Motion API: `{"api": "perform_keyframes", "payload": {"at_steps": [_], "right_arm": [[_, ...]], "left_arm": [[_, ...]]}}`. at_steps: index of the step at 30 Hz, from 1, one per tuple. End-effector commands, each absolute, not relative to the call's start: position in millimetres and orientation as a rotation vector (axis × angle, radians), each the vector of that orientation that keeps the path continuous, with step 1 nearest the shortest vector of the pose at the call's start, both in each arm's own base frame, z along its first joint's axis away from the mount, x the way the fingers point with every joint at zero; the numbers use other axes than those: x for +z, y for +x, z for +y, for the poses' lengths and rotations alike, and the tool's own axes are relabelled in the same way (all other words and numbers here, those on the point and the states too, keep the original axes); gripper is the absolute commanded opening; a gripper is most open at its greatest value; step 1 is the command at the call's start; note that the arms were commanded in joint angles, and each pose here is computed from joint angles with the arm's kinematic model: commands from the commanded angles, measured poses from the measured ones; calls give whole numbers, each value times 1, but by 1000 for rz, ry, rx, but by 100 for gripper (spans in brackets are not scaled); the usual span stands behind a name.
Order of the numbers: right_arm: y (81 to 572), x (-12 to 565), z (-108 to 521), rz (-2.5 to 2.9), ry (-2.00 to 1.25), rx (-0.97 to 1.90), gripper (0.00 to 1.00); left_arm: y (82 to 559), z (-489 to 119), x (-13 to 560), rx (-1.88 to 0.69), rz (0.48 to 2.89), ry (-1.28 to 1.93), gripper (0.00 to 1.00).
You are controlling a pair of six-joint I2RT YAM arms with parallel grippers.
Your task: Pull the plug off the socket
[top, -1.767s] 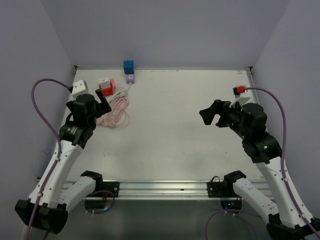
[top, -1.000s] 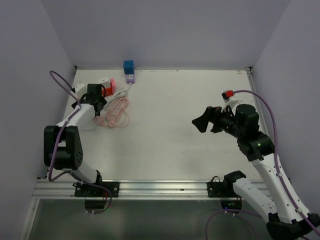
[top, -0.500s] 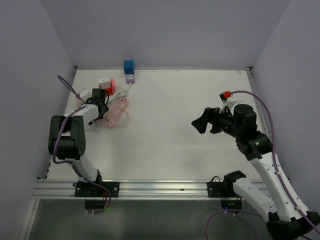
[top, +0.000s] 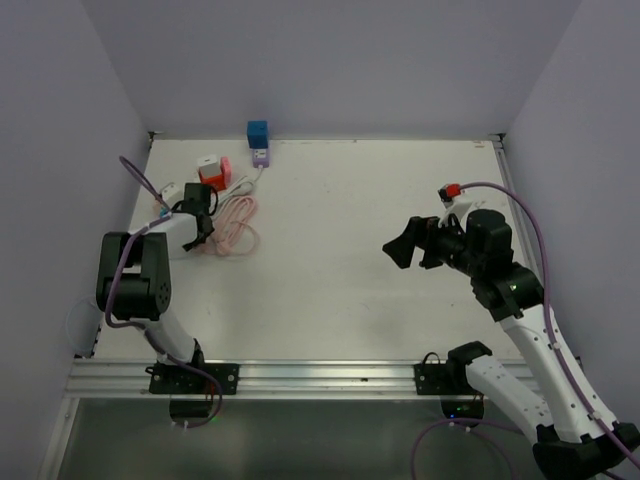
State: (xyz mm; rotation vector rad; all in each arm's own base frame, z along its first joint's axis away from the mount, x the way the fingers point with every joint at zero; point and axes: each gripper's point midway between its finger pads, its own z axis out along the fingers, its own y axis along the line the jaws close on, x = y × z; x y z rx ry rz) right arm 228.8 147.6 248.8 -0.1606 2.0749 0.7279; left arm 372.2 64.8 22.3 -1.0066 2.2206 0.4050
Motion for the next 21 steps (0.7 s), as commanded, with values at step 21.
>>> {"api": "perform_keyframes", "payload": {"at_steps": [21], "right_arm": [[228, 251, 142, 2045, -171, 690, 99]], "left_arm": [[282, -215, 62, -116, 2479, 1, 22]]}}
